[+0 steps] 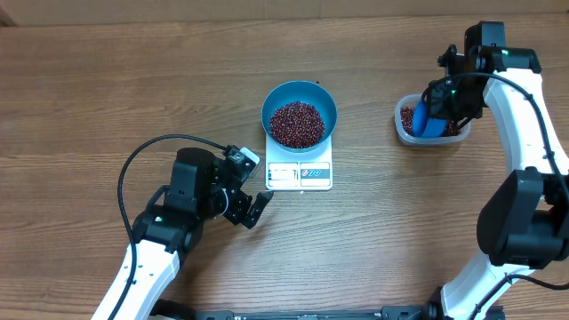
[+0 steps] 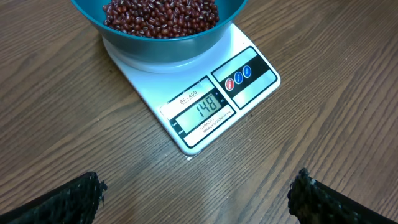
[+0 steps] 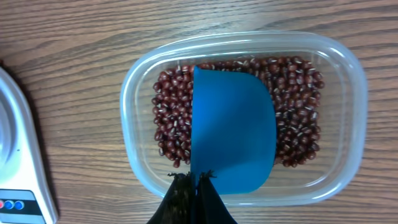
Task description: Scoop item into bowl and weigh 150g on scale
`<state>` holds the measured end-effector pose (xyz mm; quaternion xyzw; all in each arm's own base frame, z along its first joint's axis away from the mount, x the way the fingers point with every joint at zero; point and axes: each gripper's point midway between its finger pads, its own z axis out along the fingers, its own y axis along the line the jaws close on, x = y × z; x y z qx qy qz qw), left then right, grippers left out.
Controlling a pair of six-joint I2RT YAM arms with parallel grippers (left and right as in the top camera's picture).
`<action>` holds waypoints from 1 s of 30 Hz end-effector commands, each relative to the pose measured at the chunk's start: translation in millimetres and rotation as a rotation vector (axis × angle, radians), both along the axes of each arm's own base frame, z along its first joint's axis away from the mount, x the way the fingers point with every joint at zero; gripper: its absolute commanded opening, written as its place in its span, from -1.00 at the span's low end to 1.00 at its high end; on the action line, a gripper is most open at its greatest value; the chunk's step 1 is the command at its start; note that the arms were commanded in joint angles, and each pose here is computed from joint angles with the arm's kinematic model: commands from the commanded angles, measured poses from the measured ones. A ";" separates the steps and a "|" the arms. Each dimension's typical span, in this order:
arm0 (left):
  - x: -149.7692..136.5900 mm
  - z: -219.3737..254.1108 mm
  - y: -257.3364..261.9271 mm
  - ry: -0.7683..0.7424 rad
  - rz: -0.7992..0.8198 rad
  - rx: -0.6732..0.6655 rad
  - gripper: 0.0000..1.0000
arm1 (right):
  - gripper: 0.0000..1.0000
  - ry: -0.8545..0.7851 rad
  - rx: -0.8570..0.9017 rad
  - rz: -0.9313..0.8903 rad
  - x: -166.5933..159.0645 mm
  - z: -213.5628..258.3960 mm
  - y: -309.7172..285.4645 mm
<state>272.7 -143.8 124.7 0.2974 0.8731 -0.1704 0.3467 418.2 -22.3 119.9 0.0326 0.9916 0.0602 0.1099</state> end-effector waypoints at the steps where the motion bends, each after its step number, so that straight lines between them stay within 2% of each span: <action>1: 0.2 -3.6 2.6 0.015 0.019 -0.002 0.99 | -0.93 -0.006 0.045 0.019 -0.1 1.2 9.4; 13: 0.2 -3.6 2.6 0.015 0.019 -0.002 0.99 | -0.93 -0.017 0.071 0.023 2.0 3.3 12.6; 21: 0.2 -3.6 2.6 0.015 0.019 -0.002 0.99 | -0.93 -0.074 0.072 -0.031 11.4 30.7 -12.1; 30: 0.1 -3.6 2.3 0.015 0.018 -0.002 0.99 | -0.92 -0.127 0.246 -0.003 6.5 53.8 -10.7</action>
